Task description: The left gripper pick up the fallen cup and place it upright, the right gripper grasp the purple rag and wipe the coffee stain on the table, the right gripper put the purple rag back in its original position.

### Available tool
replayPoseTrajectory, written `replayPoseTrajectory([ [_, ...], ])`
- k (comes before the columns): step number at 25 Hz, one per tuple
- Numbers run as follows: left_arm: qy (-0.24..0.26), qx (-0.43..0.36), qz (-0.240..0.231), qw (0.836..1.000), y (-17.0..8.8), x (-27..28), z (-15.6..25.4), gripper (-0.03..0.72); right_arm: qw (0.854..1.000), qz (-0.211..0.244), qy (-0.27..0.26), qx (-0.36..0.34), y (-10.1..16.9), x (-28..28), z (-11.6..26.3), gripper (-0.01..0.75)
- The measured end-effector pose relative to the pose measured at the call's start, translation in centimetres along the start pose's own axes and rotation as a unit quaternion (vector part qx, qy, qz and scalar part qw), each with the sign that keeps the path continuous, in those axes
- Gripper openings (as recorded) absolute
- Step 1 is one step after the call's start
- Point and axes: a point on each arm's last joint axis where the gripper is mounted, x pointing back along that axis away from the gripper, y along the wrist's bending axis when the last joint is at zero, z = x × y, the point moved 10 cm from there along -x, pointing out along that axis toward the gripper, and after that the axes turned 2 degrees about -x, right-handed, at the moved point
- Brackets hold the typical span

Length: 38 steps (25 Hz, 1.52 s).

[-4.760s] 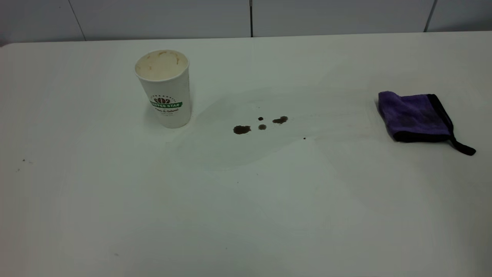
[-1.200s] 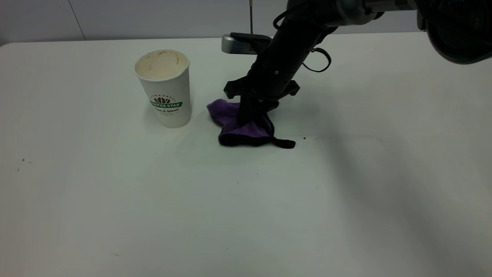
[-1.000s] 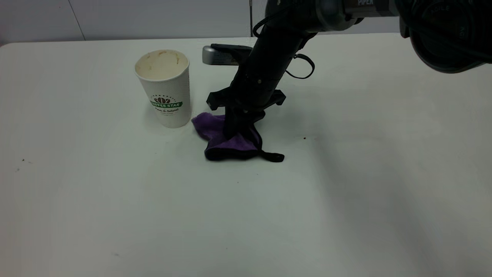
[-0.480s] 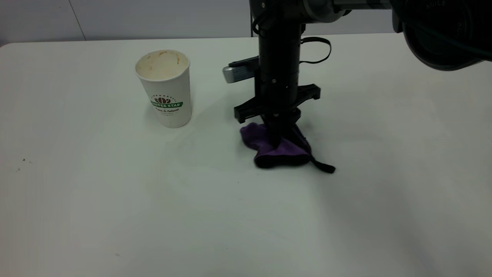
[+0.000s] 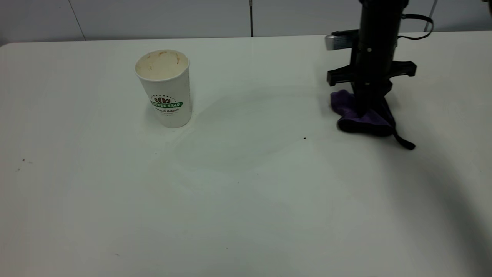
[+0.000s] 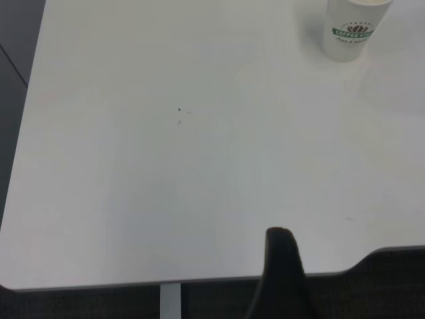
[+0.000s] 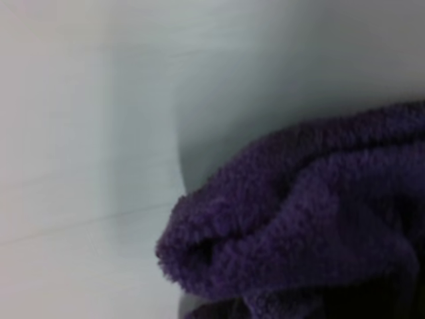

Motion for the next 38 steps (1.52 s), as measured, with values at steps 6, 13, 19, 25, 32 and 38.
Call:
replayPoseTrajectory([
  [6,0.0,0.0,0.0,1.0,0.0,0.0,0.0,0.58,1.0,-0.002,-0.004,-0.026,-5.0,0.3,-0.8,0.305],
  [13,0.0,0.0,0.0,1.0,0.0,0.0,0.0,0.58,0.999,0.004,-0.045,0.026,-7.2,2.3,-3.0,0.712],
  [19,0.0,0.0,0.0,1.0,0.0,0.0,0.0,0.58,0.995,0.001,-0.099,0.027,-7.2,9.6,-4.4,0.73],
  [25,0.0,0.0,0.0,1.0,0.0,0.0,0.0,0.58,0.993,-0.008,-0.115,0.034,-6.9,19.6,-0.4,0.73],
  [32,0.0,0.0,0.0,1.0,0.0,0.0,0.0,0.58,0.986,-0.023,-0.159,0.042,-6.2,30.8,8.1,0.73],
  [38,0.0,0.0,0.0,1.0,0.0,0.0,0.0,0.58,0.974,-0.027,-0.22,0.043,-6.1,37.8,18.2,0.727],
])
